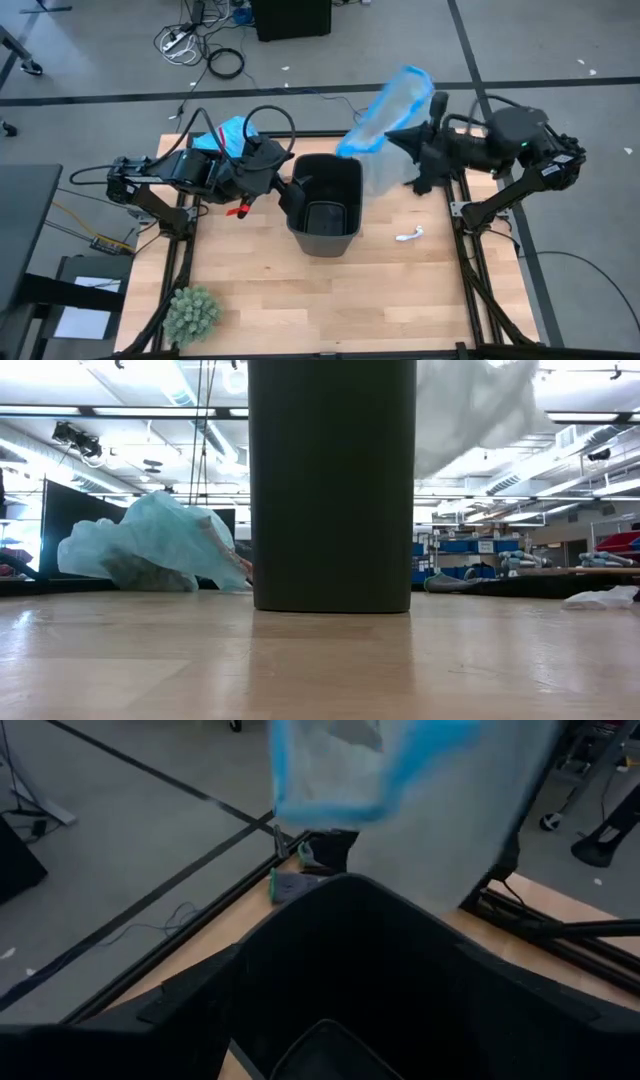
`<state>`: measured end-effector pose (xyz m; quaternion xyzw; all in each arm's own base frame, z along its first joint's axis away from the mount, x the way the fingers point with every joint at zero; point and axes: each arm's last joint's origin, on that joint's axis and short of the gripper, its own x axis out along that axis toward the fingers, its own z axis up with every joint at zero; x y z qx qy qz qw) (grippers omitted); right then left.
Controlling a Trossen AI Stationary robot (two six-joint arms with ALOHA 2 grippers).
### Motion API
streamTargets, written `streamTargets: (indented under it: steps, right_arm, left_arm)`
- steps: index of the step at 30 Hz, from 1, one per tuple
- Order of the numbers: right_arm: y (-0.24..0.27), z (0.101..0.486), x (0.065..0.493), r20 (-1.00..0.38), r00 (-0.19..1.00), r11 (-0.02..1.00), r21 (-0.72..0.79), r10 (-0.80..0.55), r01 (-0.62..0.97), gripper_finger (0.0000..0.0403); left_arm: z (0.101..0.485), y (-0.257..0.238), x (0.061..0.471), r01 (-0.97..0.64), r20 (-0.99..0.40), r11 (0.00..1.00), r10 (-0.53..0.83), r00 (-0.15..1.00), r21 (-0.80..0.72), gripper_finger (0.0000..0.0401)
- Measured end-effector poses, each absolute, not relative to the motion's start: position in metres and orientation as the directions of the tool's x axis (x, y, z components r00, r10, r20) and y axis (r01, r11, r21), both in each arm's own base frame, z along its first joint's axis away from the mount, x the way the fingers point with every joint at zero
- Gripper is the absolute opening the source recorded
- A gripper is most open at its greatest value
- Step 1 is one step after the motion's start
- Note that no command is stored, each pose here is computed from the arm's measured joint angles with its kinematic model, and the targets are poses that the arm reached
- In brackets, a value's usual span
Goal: Place trash/remove bag and relplace
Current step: Insert a new trash bag into the bin
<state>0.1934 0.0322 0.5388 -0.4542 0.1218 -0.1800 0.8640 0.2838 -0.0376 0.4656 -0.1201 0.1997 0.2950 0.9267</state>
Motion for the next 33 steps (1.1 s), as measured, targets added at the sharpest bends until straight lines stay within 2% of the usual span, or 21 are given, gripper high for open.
streamTargets:
  steps: [4,9,18,26,33]
  right_arm:
    - [0.036,0.550,0.200,0.063,0.947,0.459,-0.863,-0.315,0.210,0.0000]
    - [0.034,0.563,0.200,0.182,0.924,0.366,-0.879,-0.335,0.306,0.0000]
    - [0.019,0.586,0.205,0.428,0.805,0.163,-0.835,-0.410,0.526,0.0000]
    - [0.009,0.579,0.233,0.439,0.830,0.111,-0.859,-0.343,0.500,0.0000]
    - [-0.010,0.576,0.252,0.489,0.815,0.002,-0.857,-0.310,0.515,0.0000]
  left_arm:
    - [0.466,-0.038,0.284,-0.594,-0.439,0.797,0.498,0.748,-0.106,0.0350]
    - [0.466,-0.038,0.284,-0.592,-0.440,0.799,0.496,0.748,-0.107,0.0350]
    - [0.466,-0.036,0.285,-0.595,-0.438,0.796,0.498,0.748,-0.112,0.0350]
    - [0.466,-0.036,0.284,-0.597,-0.443,0.791,0.491,0.750,-0.132,0.0350]
    - [0.470,-0.036,0.279,-0.588,-0.447,0.785,0.462,0.766,-0.195,0.0350]
